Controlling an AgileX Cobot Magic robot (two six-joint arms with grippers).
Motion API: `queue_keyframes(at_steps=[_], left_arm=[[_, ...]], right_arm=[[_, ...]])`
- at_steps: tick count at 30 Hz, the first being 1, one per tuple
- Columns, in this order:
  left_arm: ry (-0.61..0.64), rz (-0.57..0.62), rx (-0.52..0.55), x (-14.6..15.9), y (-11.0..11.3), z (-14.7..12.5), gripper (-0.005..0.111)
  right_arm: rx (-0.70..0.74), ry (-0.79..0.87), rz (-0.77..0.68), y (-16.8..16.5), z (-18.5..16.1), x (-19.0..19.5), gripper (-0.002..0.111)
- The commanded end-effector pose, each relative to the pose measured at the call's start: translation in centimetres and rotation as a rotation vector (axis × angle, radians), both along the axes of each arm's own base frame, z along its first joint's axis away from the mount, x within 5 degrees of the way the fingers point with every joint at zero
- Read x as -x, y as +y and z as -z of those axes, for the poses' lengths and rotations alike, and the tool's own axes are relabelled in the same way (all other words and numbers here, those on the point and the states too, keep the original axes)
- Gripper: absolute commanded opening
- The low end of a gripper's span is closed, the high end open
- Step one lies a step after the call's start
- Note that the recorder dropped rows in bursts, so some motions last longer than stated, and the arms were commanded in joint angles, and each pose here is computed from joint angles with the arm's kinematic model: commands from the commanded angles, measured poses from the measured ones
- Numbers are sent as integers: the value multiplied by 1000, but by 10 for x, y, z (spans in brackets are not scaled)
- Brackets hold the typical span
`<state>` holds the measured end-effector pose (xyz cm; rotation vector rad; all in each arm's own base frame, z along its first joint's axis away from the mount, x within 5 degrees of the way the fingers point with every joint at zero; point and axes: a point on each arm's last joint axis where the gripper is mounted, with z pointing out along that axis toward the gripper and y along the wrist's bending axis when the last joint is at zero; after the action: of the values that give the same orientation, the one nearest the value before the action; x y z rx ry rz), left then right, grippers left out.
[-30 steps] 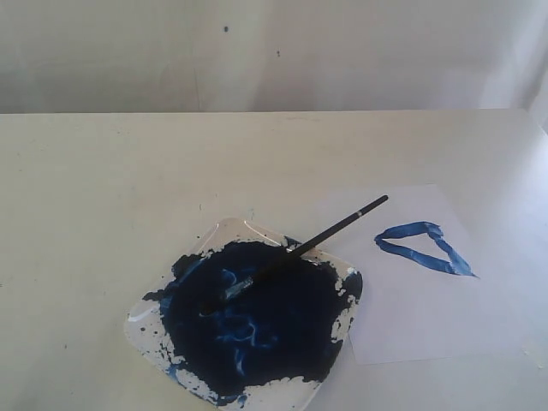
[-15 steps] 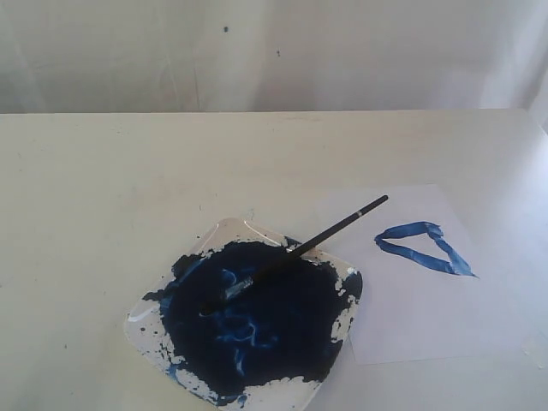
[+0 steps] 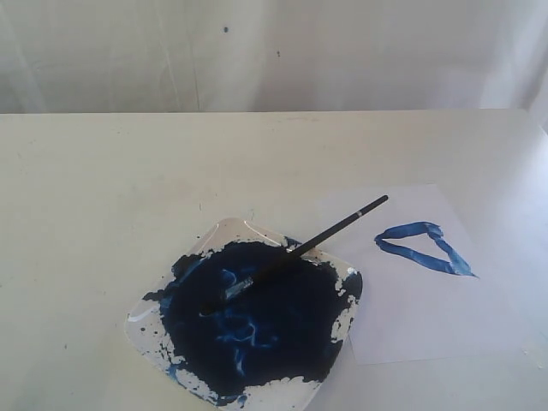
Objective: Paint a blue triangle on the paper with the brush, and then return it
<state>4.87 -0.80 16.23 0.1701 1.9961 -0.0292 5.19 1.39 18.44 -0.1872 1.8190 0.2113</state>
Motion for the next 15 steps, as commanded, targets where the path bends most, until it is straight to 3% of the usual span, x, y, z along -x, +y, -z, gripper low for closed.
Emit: queue_keyframes(at_steps=[1,15], left_arm=[[-3,-4,3,0,0,2,0],[-3,-47,-1,0,2,2,0]], right_arm=[[1,-5,1,0,1,0,0],[1,-5,1,0,1,0,0]])
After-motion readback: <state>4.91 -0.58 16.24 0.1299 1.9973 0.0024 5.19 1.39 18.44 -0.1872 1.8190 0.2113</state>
